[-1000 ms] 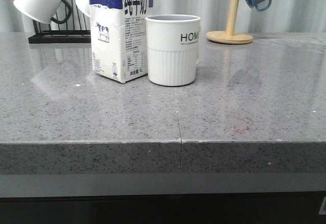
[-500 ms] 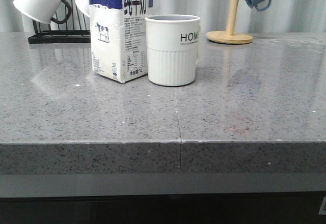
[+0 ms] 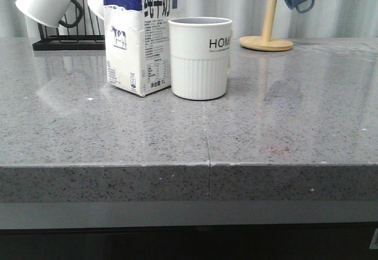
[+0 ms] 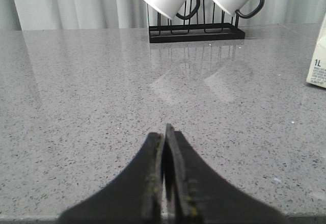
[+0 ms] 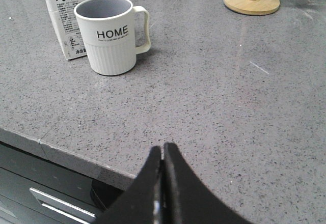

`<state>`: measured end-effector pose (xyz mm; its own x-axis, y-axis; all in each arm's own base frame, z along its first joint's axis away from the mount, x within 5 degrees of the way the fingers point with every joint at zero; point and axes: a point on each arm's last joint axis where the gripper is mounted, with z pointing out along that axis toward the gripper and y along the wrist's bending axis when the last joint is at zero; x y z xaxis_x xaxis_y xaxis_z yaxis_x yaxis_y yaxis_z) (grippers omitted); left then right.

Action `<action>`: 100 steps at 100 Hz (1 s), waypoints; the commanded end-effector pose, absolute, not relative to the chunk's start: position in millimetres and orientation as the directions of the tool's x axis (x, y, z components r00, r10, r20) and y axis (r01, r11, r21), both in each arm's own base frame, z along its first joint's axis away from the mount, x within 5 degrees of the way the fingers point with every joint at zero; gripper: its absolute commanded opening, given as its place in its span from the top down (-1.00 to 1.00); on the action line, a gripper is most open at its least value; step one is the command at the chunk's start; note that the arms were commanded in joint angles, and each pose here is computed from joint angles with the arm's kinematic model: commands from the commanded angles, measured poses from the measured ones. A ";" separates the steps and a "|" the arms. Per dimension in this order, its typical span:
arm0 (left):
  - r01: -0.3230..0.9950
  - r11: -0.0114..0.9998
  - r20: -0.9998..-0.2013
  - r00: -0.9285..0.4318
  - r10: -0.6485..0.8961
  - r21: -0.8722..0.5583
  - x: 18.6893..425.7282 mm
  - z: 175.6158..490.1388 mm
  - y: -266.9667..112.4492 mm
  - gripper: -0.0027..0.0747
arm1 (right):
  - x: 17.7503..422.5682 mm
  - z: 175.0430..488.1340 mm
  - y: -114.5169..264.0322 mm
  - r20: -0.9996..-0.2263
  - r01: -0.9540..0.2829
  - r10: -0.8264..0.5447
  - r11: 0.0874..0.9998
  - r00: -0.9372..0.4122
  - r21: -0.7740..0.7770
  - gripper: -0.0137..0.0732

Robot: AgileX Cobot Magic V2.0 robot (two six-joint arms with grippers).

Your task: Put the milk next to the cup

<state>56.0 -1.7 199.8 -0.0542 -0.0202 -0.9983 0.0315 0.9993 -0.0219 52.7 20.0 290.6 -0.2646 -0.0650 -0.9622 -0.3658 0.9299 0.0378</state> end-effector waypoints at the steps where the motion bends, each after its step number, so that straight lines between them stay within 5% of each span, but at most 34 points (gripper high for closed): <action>1: 0.034 0.999 -0.999 0.015 -0.032 -0.031 55.4 194.4 -1.8 0.99 | 53.7 304.2 20.8 -0.982 -0.372 -0.036 0.927 -0.185 0.036 0.77; 28: 0.034 0.999 -0.999 0.015 -0.032 -0.031 55.4 194.4 -1.8 0.99 | 56.0 297.2 20.5 -0.982 -0.354 -0.034 0.935 -0.183 0.034 0.77; 71: 0.034 0.999 -0.999 0.015 -0.032 -0.031 55.4 194.4 -1.8 0.99 | 57.7 242.9 -1.3 -0.999 0.018 0.046 0.999 0.013 0.046 0.77; 100: 0.034 0.999 -0.999 0.015 -0.032 -0.031 55.4 194.4 -1.8 0.99 | 54.3 205.1 -2.8 -0.997 0.050 0.069 0.996 0.044 0.071 0.77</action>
<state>56.0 -1.7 199.8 -0.0542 -0.0202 -0.9983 0.0315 0.9993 -0.0219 56.2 -2.5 193.5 -0.0829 0.0946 -0.9921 0.0543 0.9944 0.0903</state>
